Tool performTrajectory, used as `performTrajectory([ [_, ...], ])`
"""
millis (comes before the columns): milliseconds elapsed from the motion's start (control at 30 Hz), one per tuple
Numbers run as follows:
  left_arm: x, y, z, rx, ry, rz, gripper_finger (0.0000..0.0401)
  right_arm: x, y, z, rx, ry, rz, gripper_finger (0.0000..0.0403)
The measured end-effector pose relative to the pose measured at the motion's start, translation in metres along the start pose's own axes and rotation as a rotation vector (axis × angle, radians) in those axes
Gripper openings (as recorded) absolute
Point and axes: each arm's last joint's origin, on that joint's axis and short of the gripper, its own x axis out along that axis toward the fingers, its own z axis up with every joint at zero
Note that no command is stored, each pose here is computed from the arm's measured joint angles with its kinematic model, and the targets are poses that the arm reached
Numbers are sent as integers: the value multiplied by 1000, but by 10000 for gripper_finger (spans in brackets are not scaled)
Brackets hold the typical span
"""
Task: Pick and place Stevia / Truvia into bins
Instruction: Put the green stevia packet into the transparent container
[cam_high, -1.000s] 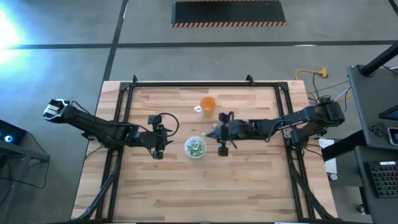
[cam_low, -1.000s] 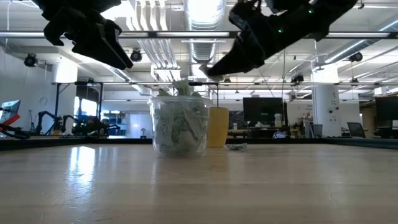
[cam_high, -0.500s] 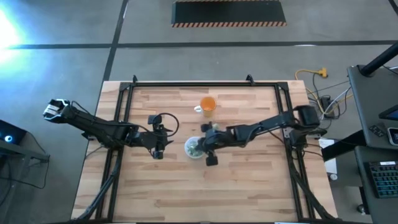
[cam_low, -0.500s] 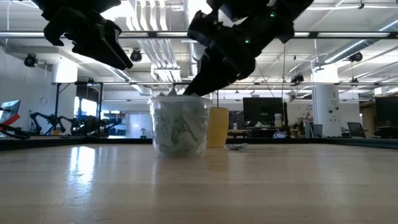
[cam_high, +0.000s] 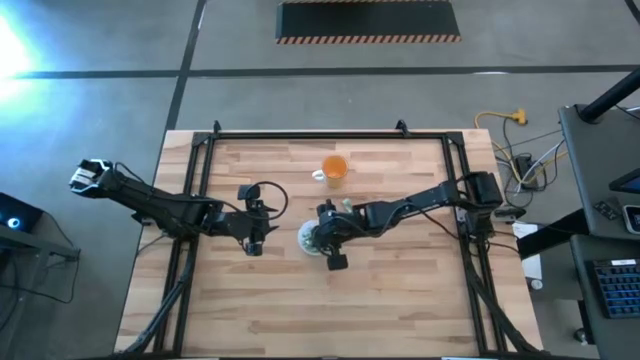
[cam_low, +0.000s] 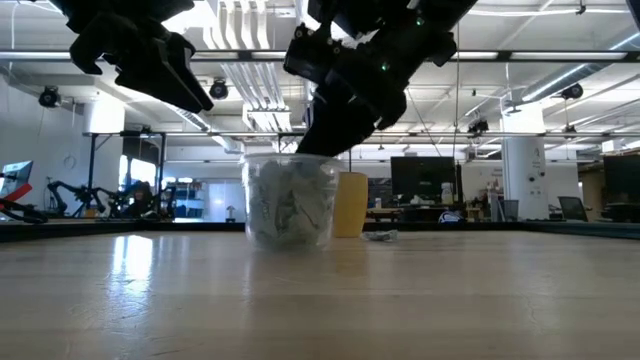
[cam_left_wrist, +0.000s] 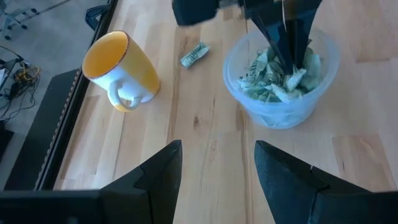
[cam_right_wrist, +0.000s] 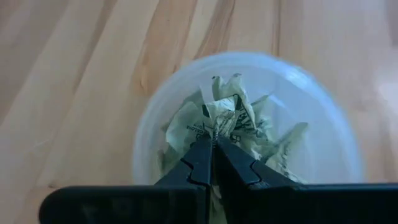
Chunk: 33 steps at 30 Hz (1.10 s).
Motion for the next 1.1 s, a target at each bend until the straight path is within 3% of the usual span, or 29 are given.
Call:
performTrajectory([
  [167,0,0,0,0,0,0,185,-13,-1,9,-29,-39,-4,36],
  [467,0,0,0,0,0,0,185,-17,-1,10,-25,-41,-7,128],
  [667,0,0,0,0,0,0,185,-41,-2,20,-28,-90,-16,152],
  [900,0,0,-1,3,7,-1,185,-68,-9,4,76,72,-293,140],
  [1100,0,0,-1,3,6,-1,185,-60,-16,-24,178,162,-429,126],
])
